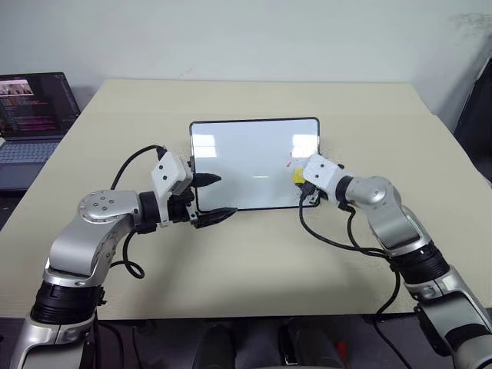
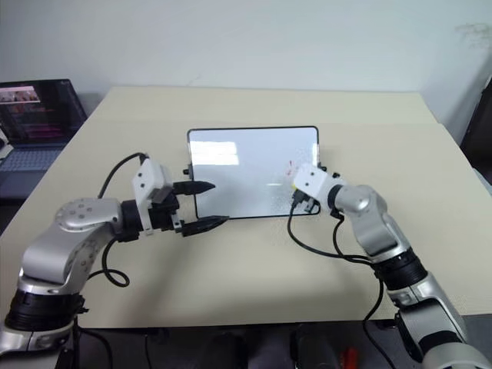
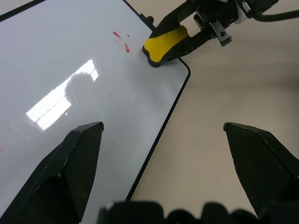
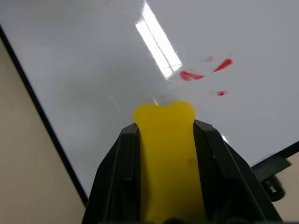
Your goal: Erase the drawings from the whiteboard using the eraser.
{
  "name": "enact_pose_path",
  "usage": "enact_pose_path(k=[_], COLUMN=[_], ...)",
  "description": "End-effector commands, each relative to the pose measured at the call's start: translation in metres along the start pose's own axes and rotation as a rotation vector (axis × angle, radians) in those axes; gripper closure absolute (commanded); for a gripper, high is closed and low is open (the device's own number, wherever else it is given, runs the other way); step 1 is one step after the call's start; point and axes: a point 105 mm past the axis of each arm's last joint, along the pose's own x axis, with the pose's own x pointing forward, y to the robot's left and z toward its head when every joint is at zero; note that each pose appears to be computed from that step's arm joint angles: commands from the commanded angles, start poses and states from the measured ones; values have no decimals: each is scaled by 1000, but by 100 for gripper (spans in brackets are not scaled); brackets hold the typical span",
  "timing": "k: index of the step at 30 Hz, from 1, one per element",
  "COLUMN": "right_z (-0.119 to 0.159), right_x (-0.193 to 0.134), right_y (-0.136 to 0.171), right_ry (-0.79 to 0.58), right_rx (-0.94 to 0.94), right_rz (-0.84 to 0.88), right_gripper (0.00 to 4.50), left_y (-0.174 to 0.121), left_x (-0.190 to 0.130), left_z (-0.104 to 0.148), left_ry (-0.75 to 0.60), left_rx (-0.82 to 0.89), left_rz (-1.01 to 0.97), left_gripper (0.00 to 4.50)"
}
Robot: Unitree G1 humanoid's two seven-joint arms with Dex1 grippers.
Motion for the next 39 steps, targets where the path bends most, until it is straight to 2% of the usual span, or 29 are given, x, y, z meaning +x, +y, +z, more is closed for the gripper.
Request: enact_pose_path(k=[1,9,16,18,25,27,30,36,39], right_z=[17,28,14,15,32,34,26,2,2], right_x=[0,6,14,14,9,10,13,11,8], right_y=[-27,-43,-9,-6,-55,-59,-49,-11,-10], right_ry=[-61,-111,-57,-62,-128,-133,-101,-18,-15], right_rx=[6,37,49,45,26,26,39,47,38], right_rz=[-137,-218,-35,-28,-297,-311,-244,-53,-50], right_gripper=[331,331,331,331,331,331,331,331,331], left_y=[0,-5,-3,-3,-4,-3,-3,-3,-4], left_x=[-3,-2,-4,-4,-2,-2,-2,-2,-1], left_z=[11,9,11,11,11,11,11,10,9], left_ry=[-26,-27,-27,-26,-28,-28,-28,-26,-27], left_rx=[39,39,47,48,46,47,48,47,43], left_rz=[3,-13,-9,-7,-15,-16,-17,-17,-20], left_gripper=[0,0,0,0,0,0,0,0,0])
